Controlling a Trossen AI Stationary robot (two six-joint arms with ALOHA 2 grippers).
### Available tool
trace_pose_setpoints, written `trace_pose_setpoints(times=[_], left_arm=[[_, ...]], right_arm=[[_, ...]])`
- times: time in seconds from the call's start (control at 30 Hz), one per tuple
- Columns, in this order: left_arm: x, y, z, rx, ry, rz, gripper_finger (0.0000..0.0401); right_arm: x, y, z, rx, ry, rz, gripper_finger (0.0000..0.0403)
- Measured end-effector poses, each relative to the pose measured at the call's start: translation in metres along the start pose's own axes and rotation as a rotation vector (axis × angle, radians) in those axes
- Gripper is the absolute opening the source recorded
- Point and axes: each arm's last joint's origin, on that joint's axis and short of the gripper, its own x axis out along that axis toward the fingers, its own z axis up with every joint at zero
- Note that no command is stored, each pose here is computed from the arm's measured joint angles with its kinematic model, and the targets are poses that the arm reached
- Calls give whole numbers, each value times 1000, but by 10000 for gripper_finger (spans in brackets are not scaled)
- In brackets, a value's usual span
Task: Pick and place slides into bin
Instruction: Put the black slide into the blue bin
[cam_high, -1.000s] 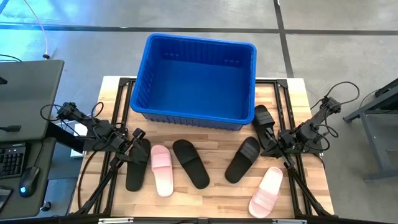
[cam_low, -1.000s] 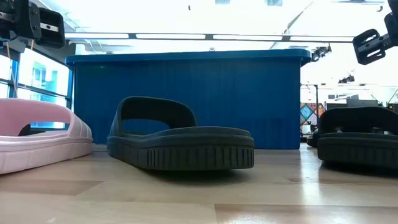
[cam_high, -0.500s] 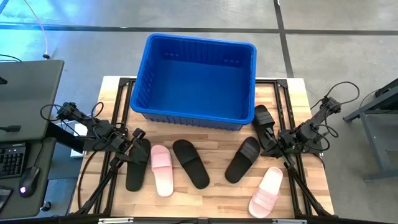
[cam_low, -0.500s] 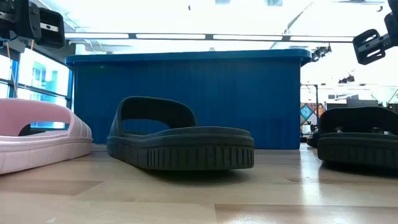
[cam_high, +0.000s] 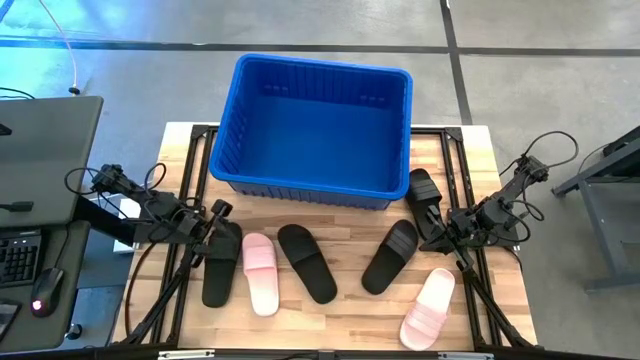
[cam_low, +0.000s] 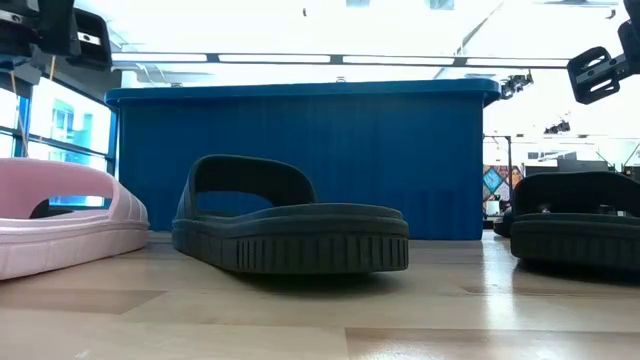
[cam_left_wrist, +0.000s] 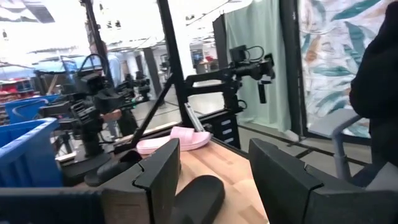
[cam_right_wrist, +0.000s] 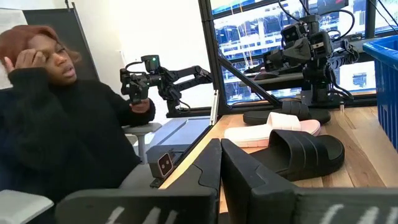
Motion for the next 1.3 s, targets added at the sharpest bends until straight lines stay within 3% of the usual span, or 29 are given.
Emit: trace_pose_setpoints(times=[0.67, 1.0, 1.3], left_arm=[[0, 0, 0, -13, 2, -13, 182], [0, 2, 0, -11, 13, 74, 182], [0, 0, 2, 68, -15, 3, 182]], right_arm=[[0, 0, 0, 0, 0, 0, 0], [0, 0, 0, 0, 1, 0, 0], [0, 0, 0, -1, 5, 3, 0]])
